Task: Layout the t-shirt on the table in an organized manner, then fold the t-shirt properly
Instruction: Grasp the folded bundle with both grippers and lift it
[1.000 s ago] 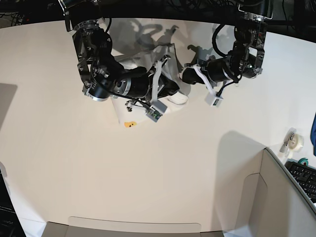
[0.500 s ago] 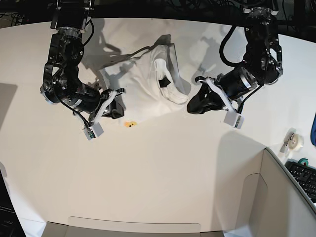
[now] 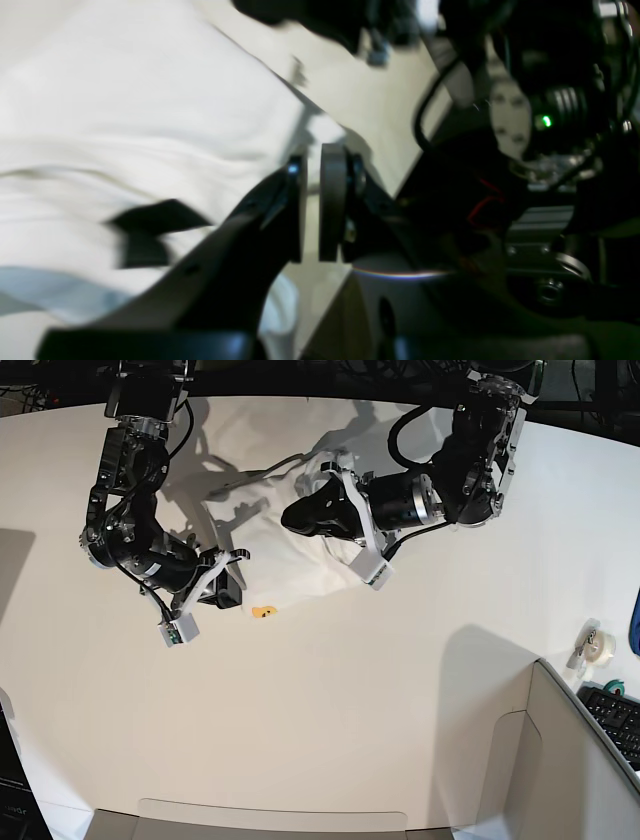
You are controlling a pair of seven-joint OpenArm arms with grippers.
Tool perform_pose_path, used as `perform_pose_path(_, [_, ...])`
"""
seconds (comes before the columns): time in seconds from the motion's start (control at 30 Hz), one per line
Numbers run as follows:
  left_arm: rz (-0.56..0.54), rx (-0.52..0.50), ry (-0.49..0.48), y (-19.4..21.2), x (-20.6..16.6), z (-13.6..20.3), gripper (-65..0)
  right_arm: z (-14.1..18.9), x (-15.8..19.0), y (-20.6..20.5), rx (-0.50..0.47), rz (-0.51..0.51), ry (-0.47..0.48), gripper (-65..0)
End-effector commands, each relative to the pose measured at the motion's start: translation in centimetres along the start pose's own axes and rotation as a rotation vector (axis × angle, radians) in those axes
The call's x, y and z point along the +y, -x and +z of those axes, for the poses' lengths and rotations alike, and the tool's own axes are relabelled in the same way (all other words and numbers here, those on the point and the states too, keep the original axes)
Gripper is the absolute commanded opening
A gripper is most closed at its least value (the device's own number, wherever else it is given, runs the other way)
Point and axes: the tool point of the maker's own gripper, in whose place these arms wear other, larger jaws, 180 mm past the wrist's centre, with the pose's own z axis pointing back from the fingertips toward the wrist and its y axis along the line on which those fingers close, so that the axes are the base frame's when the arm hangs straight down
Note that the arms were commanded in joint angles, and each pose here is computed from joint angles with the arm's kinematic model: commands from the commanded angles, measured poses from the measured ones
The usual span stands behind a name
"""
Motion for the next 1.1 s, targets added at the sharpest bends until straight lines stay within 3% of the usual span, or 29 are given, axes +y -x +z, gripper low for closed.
perform_pose_path(0.0, [-0.007, -0.023, 0.010, -0.8, -0.1, 0.2, -61.4, 0.2, 1.0, -1.9, -0.066, 0.011, -0.029, -65.0])
perform_pose_path(0.33, [0.177, 0.108, -0.130, 5.2, 6.6, 1.3, -61.5, -0.7, 3.1, -2.4, -0.090, -0.021, -0.081, -65.0])
perform_pose_path(0.53, [0.133, 0.158, -0.221, 6.2, 8.6, 2.2, -61.5, -0.7, 3.1, -3.2, -0.105, -0.012, -0.081, -65.0])
perform_pose_path(0.8, [0.123, 0.161, -0.229, 6.2, 8.7, 2.3, -61.5, -1.4, 2.5, -6.2, -0.138, 0.006, -0.082, -65.0])
perform_pose_path(1.07, [0.121, 0.172, -0.229, 6.3, 8.7, 2.3, -61.4, -5.9, 0.4, -7.5, -0.028, -0.069, -0.125, -65.0])
